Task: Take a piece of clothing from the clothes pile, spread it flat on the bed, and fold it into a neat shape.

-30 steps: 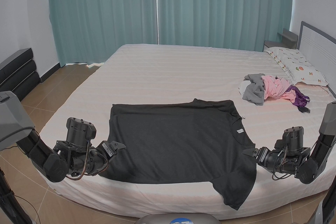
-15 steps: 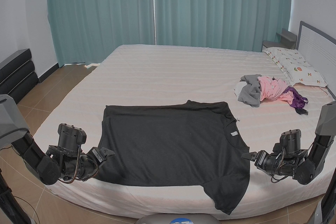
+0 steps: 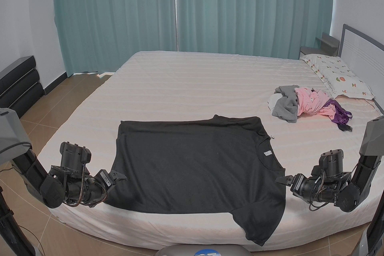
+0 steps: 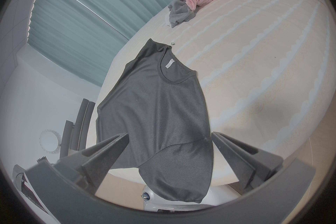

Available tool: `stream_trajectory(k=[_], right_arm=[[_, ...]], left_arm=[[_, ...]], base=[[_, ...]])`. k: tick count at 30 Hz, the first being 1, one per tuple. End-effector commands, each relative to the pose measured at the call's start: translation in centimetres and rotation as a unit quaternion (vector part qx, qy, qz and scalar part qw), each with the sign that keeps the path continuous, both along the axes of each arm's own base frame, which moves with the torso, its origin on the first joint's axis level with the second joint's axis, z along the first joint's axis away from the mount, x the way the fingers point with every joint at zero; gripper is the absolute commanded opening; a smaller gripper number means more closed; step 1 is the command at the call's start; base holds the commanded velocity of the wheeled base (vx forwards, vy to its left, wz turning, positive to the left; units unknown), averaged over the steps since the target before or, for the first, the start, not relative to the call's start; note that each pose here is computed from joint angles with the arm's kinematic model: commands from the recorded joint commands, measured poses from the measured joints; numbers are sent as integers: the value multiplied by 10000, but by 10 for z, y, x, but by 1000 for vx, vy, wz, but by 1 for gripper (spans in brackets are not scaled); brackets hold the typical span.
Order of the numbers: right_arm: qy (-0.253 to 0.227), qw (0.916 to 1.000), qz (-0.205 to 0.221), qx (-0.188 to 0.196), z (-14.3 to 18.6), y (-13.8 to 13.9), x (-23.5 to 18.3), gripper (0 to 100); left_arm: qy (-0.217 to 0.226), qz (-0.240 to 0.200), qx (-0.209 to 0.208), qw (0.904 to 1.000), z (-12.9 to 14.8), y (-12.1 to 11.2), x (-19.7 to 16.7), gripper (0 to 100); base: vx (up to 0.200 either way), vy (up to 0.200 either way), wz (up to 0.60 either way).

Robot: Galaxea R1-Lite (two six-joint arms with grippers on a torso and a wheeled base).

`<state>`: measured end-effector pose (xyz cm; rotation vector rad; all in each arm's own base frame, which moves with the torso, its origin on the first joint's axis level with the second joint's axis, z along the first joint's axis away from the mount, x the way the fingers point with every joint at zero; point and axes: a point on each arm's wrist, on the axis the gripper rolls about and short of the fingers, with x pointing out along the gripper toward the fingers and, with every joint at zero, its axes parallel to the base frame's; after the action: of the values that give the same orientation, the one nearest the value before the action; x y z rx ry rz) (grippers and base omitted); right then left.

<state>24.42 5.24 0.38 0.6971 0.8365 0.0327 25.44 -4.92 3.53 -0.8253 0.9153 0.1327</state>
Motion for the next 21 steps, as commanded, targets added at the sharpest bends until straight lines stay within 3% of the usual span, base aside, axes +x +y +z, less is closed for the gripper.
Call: stream_trajectory(k=[1, 3, 12, 21], right_arm=[[9, 10000, 4, -1, -1, 0, 0, 100], [9, 10000, 4, -1, -1, 0, 0, 100], [24, 10000, -9, -9, -1, 0, 0, 100], [31, 10000, -17, -11, -2, -1, 0, 100]], left_arm=[[33, 33, -5, 10000, -2, 1, 2, 100], [14, 82, -26, 10000, -1, 4, 2, 100], [102, 22, -68, 9999, -4, 6, 0, 100], [436, -27, 8, 9990, -21, 4, -1, 100]], base=[[0, 0, 0], [0, 0, 0], [0, 200, 0], [0, 0, 0]])
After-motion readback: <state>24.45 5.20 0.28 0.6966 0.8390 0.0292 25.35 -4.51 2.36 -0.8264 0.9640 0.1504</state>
